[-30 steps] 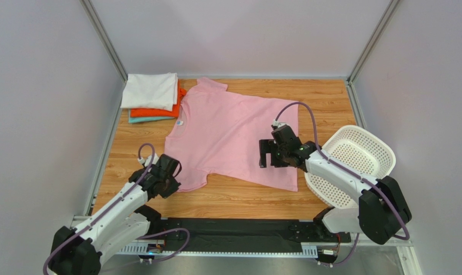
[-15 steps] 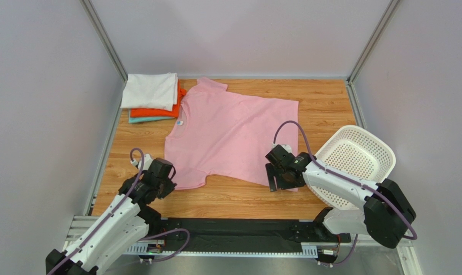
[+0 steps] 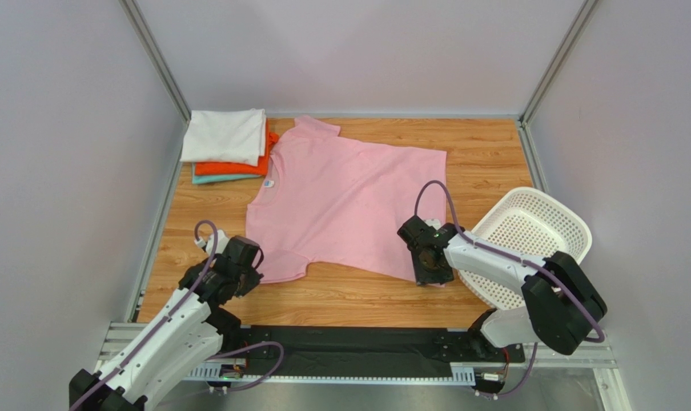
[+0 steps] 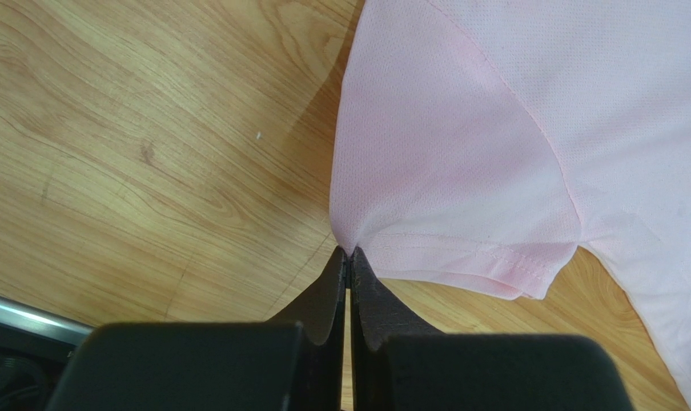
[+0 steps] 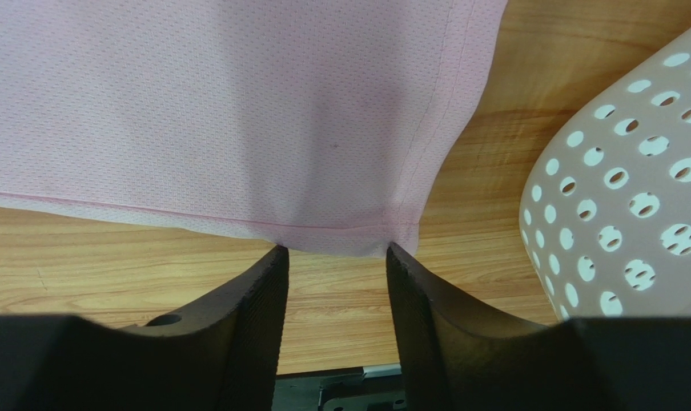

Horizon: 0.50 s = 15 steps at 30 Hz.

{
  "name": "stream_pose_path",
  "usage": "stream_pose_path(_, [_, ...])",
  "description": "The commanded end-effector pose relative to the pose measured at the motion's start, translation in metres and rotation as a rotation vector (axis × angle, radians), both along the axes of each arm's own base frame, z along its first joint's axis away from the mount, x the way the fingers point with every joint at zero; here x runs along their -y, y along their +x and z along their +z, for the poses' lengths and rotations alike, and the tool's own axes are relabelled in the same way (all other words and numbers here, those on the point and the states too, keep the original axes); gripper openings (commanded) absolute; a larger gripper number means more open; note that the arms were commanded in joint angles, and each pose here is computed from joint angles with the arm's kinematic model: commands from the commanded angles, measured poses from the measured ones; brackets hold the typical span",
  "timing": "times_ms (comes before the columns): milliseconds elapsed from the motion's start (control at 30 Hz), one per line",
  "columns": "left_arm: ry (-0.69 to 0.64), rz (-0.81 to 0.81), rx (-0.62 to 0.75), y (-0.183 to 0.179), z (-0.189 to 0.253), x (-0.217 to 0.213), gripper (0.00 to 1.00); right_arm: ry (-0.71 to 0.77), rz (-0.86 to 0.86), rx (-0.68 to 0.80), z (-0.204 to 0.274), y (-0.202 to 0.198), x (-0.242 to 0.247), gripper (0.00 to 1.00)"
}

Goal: Fold and stack the t-shirts
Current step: Fold the tshirt

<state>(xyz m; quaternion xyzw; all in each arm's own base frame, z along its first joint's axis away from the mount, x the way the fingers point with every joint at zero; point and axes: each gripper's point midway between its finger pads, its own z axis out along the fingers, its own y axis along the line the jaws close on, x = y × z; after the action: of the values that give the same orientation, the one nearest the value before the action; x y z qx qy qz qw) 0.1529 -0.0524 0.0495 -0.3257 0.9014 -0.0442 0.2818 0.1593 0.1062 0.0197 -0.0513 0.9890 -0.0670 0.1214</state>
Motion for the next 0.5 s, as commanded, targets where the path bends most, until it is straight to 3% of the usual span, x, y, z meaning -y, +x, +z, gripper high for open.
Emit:
stream_pose_path(0, [0.014, 0.01, 0.031, 0.007, 0.01, -0.002, 0.0, 0.016, 0.012, 0.039, 0.004, 0.014, -0.007, 0.46])
stream_pose_path(167, [0.021, 0.01, 0.04, 0.01, 0.015, -0.002, 0.0, 0.042, 0.016, -0.015, -0.006, 0.004, -0.01, 0.34])
stream_pose_path(300, [0.031, 0.019, 0.03, 0.009, 0.014, -0.004, 0.0, 0.04, 0.013, -0.024, -0.01, 0.003, -0.01, 0.19])
stream_pose_path(467, [0.053, 0.004, 0.056, 0.014, 0.024, -0.007, 0.0, 0.06, 0.025, 0.028, 0.0, 0.009, -0.011, 0.06])
